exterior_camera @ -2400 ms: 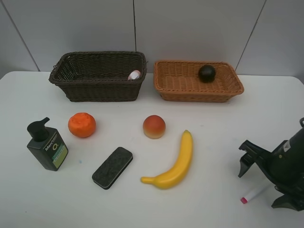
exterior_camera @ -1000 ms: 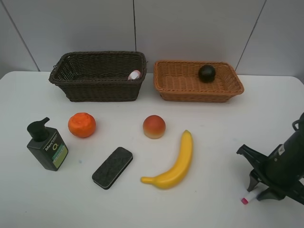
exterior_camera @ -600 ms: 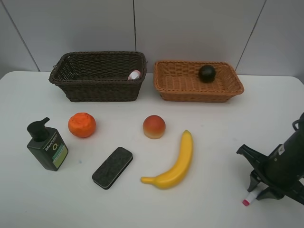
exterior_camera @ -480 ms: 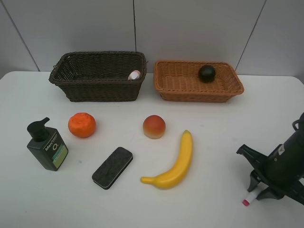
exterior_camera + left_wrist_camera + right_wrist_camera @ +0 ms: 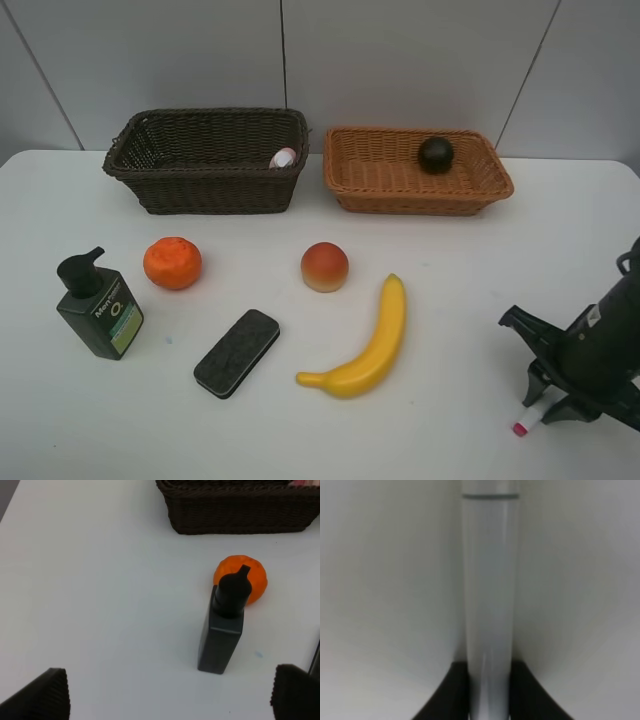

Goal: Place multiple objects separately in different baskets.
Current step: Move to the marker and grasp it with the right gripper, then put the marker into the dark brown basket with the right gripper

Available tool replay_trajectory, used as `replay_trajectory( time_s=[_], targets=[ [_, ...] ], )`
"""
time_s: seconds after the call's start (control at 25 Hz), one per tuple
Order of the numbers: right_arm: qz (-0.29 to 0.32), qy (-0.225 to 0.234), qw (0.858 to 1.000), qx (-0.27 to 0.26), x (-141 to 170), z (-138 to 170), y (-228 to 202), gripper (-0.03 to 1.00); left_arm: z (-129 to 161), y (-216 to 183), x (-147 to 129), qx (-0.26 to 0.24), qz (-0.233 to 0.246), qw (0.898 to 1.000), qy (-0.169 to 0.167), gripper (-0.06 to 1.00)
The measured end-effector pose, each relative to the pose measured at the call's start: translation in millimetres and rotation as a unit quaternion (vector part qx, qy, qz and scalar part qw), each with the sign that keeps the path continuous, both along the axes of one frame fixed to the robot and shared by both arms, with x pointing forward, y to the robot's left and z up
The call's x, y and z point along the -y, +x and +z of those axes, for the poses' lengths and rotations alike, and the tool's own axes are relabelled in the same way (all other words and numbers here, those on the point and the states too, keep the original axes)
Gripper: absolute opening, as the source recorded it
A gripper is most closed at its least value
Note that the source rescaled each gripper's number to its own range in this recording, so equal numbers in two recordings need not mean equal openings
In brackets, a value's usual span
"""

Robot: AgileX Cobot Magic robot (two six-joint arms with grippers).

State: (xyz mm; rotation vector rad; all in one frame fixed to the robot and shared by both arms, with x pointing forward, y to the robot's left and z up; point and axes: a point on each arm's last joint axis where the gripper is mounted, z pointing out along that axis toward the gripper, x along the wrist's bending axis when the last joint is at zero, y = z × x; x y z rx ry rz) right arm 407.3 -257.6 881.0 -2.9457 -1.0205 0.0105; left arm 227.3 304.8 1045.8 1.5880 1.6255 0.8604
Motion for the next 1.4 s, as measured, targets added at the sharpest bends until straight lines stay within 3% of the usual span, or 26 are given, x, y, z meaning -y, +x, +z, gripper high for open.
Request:
replay_trajectory(
  time_s=[0.24, 0.36, 0.44, 0.64, 0.84, 0.96, 1.12, 1.4],
  targets=[
    [0.022, 0.009, 0.999, 0.028, -2, 42, 6, 0.03, 0, 0, 0, 0.0, 0.0, 1.0, 0.0, 0.99],
    [0.072, 0.008, 0.994, 0.077, -2, 80, 11, 0.03, 0, 0, 0, 0.0, 0.0, 1.0, 0.0, 0.99],
    [0.12, 0.0, 0.983, 0.139, -1, 113, 18, 0.03, 0, 0, 0, 0.0, 0.0, 1.0, 0.0, 0.99],
    [0.262, -0.044, 0.921, 0.286, -4, 193, 44, 0.03, 0, 0, 0, 0.0, 0.0, 1.0, 0.0, 0.99],
    [0.361, -0.063, 0.857, 0.364, -17, 230, 81, 0.03, 0, 0, 0, 0.0, 0.0, 1.0, 0.0, 0.99],
    [0.413, -0.048, 0.829, 0.375, -35, 227, 111, 0.03, 0, 0, 0, 0.0, 0.0, 1.0, 0.0, 0.99],
    [0.496, -0.038, 0.778, 0.383, -80, 212, 153, 0.03, 0, 0, 0, 0.0, 0.0, 1.0, 0.0, 0.99],
    [0.645, -0.041, 0.657, 0.388, -189, 178, 205, 0.03, 0, 0, 0, 0.0, 0.0, 1.0, 0.0, 0.99]
  ],
)
